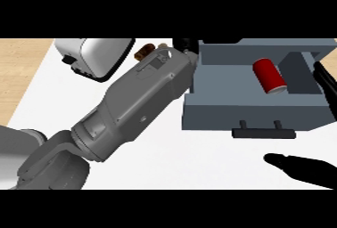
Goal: Pick up the can, place it into the drawer and close the drawer
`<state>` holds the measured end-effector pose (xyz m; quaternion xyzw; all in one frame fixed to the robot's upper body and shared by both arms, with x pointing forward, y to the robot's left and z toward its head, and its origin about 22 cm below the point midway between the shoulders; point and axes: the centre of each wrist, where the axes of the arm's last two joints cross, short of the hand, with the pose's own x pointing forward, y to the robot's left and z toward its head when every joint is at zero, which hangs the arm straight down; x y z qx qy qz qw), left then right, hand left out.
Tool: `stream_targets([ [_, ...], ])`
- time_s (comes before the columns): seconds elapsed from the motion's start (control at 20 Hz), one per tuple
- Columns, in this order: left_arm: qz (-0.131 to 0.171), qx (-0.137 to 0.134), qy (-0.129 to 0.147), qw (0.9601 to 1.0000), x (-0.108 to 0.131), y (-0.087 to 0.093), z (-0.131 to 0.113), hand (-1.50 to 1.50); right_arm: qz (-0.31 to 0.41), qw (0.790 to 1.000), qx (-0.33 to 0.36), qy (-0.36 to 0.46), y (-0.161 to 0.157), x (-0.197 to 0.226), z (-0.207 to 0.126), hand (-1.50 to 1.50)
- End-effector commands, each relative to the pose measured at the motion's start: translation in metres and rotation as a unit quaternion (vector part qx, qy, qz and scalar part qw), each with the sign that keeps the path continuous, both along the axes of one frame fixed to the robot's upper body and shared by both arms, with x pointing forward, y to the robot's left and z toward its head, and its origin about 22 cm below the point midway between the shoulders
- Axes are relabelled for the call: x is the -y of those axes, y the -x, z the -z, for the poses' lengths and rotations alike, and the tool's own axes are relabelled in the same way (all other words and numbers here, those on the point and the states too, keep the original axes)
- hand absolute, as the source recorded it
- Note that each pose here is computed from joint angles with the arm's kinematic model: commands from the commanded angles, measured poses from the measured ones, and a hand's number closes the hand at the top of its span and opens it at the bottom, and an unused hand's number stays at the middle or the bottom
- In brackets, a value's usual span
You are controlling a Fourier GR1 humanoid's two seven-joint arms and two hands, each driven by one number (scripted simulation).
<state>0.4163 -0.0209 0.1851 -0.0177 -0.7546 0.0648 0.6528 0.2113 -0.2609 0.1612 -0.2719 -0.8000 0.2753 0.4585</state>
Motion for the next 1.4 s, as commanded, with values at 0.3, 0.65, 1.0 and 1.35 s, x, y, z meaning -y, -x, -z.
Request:
stream_targets([
  [0.3, -0.02, -0.004, -0.008, 0.9998, -0.04, -0.014, -0.009, -1.5, -0.006, 0.991, -0.002, 0.137, -0.077, -0.039, 0.024, -1.5],
  [0.65, -0.026, -0.001, -0.017, 0.9995, -0.048, -0.011, -0.023, -1.5, 0.015, 0.967, -0.017, 0.252, -0.122, -0.058, 0.061, -1.5],
  [1.0, -0.032, -0.007, -0.018, 0.9993, -0.073, -0.004, -0.01, -1.5, 0.056, 0.965, -0.042, 0.252, -0.165, -0.049, 0.096, -1.5],
  [1.35, -0.044, -0.013, -0.018, 0.9988, -0.107, 0.0, -0.019, -1.5, 0.089, 0.954, -0.032, 0.284, -0.184, -0.07, 0.129, -1.5],
])
